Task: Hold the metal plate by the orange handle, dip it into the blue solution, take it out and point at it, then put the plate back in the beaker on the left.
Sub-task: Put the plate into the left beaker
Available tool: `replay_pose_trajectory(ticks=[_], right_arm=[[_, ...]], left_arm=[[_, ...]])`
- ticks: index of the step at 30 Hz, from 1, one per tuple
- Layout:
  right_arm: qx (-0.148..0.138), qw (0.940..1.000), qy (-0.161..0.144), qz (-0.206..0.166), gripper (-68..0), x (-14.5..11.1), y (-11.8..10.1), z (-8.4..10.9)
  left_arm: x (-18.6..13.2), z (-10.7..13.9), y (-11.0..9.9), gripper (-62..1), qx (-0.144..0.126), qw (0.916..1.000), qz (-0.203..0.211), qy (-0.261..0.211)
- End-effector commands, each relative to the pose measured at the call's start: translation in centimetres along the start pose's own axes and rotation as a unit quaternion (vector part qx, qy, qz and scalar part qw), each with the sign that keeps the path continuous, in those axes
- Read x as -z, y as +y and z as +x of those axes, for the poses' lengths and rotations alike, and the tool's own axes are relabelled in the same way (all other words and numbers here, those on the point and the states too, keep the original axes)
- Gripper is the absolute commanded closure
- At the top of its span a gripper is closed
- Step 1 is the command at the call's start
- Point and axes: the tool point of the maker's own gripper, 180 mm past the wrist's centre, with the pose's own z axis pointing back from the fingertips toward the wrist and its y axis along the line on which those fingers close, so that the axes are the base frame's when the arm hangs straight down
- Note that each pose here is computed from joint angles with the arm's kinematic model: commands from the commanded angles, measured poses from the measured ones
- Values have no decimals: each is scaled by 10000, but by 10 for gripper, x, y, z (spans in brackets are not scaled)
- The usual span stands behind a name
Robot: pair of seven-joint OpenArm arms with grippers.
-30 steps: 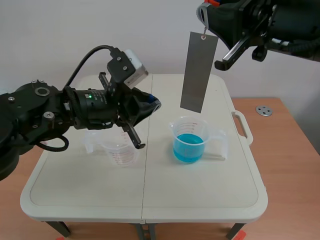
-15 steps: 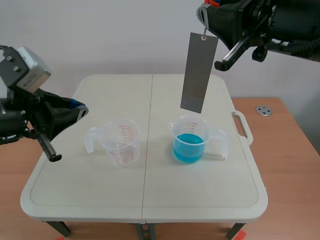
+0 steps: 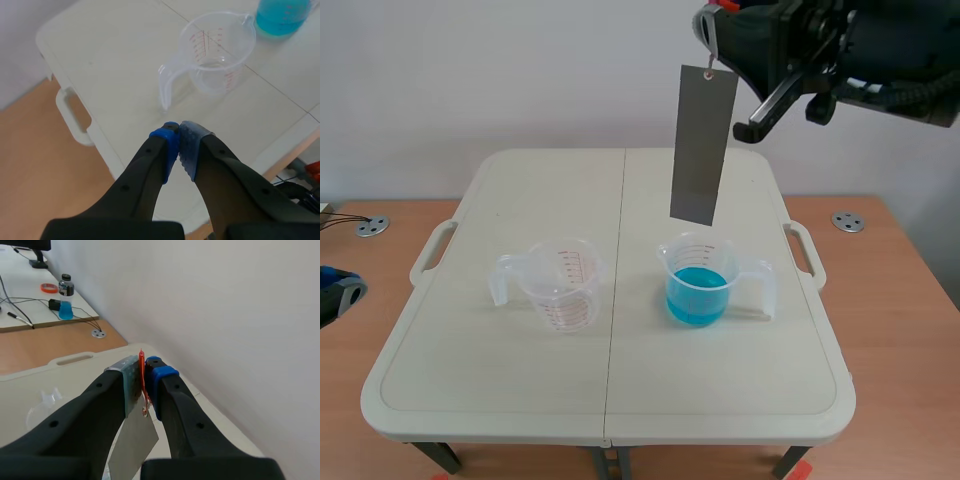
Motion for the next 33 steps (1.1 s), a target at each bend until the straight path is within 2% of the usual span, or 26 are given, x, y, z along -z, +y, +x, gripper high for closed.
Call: replay_pose_trajectory(ticks=[1,8,12,14,22,29,33], right_arm=[[-151,9995,-241,97,-15,4,1,17],[-205,9984,-420,324,-15,19,12,30],[-206,9974,-500,466,-15,29,21,38],[-185,9973,-520,488,-15,35,25,41],[-250,9967,-582,509,-15,57,35,52],[-62,9962,-591,644,-15,79,46,50],[91,9953,-560,790,-15,90,54,44]], left_arm=[[-5,8,3,-15,-137,9995,147,-228],[-38,-16,18,-15,-484,9956,803,22],[-55,-34,16,-15,-699,9919,1030,248],[-62,-41,12,-15,-724,9911,1067,315],[-82,-66,-14,-15,-927,9888,944,692],[-93,-74,-29,-15,-766,9905,772,844],[-97,-79,-34,-15,-782,9898,715,948]])
